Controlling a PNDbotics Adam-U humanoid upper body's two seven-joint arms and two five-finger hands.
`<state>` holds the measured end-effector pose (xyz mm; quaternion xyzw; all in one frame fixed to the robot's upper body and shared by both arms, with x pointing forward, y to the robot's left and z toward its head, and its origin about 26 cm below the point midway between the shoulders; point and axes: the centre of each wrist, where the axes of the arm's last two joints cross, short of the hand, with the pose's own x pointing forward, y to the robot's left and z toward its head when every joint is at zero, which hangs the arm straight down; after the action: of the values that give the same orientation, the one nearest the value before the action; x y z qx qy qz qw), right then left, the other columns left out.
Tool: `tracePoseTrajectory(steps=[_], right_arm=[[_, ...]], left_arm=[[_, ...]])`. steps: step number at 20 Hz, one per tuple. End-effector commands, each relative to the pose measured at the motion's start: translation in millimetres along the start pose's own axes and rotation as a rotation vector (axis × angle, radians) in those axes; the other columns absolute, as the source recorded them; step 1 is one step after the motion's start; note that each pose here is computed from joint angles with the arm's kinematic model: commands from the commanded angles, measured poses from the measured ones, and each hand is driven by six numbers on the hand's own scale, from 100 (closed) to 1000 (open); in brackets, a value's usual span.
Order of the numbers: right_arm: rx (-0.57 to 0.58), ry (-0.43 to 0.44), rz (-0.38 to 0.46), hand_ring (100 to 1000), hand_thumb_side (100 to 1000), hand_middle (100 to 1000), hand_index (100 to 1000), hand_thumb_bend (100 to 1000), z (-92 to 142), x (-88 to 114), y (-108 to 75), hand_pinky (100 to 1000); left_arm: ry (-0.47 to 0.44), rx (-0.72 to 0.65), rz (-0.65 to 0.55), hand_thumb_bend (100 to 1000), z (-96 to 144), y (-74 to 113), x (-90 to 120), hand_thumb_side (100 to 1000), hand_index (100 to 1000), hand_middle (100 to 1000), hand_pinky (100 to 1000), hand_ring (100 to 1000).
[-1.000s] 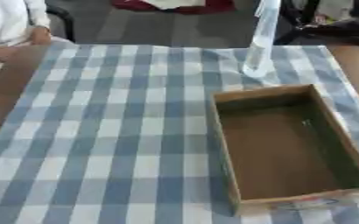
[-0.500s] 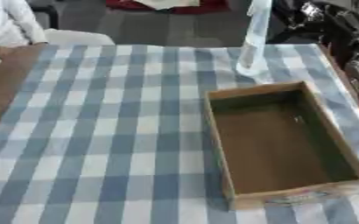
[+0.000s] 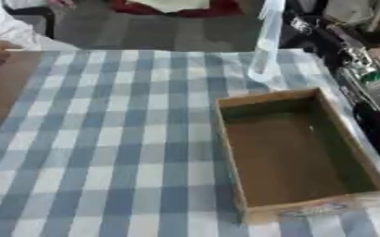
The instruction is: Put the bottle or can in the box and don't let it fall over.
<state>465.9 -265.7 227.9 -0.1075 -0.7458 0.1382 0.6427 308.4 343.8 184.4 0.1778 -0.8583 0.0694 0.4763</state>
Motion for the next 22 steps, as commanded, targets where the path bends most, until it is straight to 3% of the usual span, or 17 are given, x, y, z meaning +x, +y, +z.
tracePoseTrajectory(steps=[1, 2, 7, 12, 22], right_arm=[[-0.016, -0.043, 0.020, 941, 563, 914, 948, 491, -4, 15, -8.4, 935], [-0.013, -0.046, 0.022, 941, 563, 914, 948, 491, -4, 16, -8.4, 935], [0.032, -0.075, 0.005, 957, 313, 925, 968, 383, -7, 21, -8.5, 964], [0.060, -0.087, -0.006, 964, 259, 925, 979, 344, -9, 26, -12.3, 987], [0.050, -0.075, 0.007, 976, 268, 933, 984, 362, -10, 31, -12.4, 999]], left_arm=[[-0.032, -0.011, -0.017, 505, -6, 4.1, 8, 516, 828, 796, 1000, 836], [-0.032, -0.012, -0.016, 505, -6, 4.0, 8, 516, 828, 796, 1000, 836], [-0.032, -0.019, -0.012, 504, -7, 3.0, 8, 519, 828, 796, 1000, 836], [-0.031, -0.022, -0.011, 503, -7, 3.2, 7, 520, 828, 796, 1000, 836], [-0.033, -0.028, -0.008, 502, -7, 2.8, 7, 522, 824, 797, 1000, 837]])
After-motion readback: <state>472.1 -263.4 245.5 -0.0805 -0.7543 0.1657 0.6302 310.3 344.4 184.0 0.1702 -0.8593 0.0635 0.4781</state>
